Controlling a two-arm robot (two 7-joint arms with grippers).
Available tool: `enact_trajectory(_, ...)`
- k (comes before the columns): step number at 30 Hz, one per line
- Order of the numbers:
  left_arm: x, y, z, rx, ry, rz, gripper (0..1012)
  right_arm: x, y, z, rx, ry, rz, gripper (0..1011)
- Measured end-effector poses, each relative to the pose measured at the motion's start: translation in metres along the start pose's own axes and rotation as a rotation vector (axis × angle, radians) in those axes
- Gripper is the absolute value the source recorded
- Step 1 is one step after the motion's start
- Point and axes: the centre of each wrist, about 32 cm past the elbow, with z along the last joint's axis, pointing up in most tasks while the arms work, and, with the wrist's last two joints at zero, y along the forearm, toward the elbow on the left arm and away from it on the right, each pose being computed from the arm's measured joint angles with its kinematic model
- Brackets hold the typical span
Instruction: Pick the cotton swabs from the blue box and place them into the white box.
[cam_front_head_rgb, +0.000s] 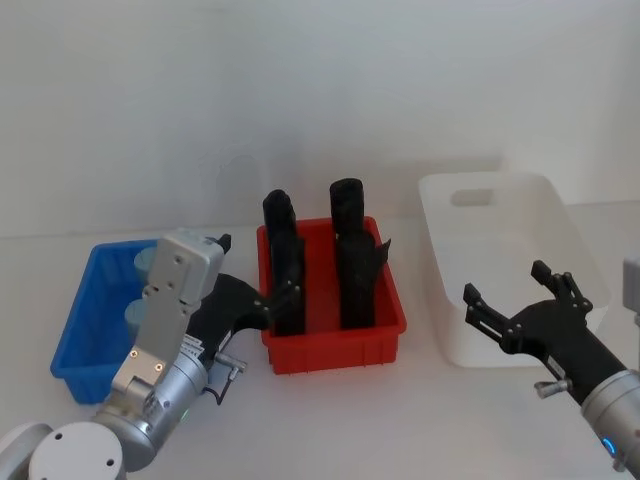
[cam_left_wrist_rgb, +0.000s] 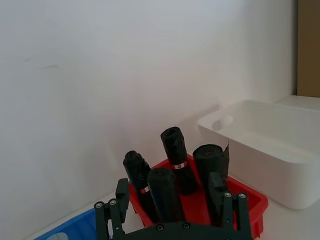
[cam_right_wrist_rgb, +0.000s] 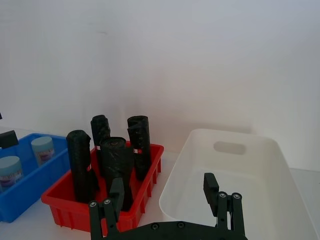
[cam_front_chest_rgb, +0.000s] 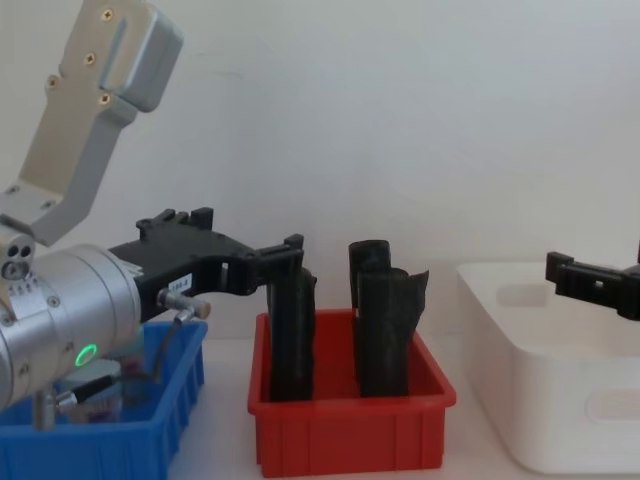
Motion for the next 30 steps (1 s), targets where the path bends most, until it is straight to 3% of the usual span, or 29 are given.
enact_trajectory(5,0.0084,0.0007,-0.0025,0.017,0.021,0.015,1004,0.0,0.0,0.0,0.0,0.0,0.0,1002)
enact_trajectory(13,0.027,-0.0004,-0.0069,0.066,0.064,0.038,1004,0.0,0.0,0.0,0.0,0.0,0.0,1002)
enact_trajectory(16,0.0371,-0.0017,-0.0096,0.095,0.088,0.046,1004,0.0,0.0,0.0,0.0,0.0,0.0,1002)
enact_trajectory(17,0.0371,-0.0017,-0.0096,0.095,0.088,0.046,1004,0.0,0.0,0.0,0.0,0.0,0.0,1002)
enact_trajectory(19,0.0456,-0.0031,-0.012,0.115,0.103,0.052,1004,0.0,0.0,0.0,0.0,0.0,0.0,1002)
enact_trajectory(30,0.0746,-0.0077,-0.0232,0.184,0.141,0.08,1004,0.0,0.0,0.0,0.0,0.0,0.0,1002)
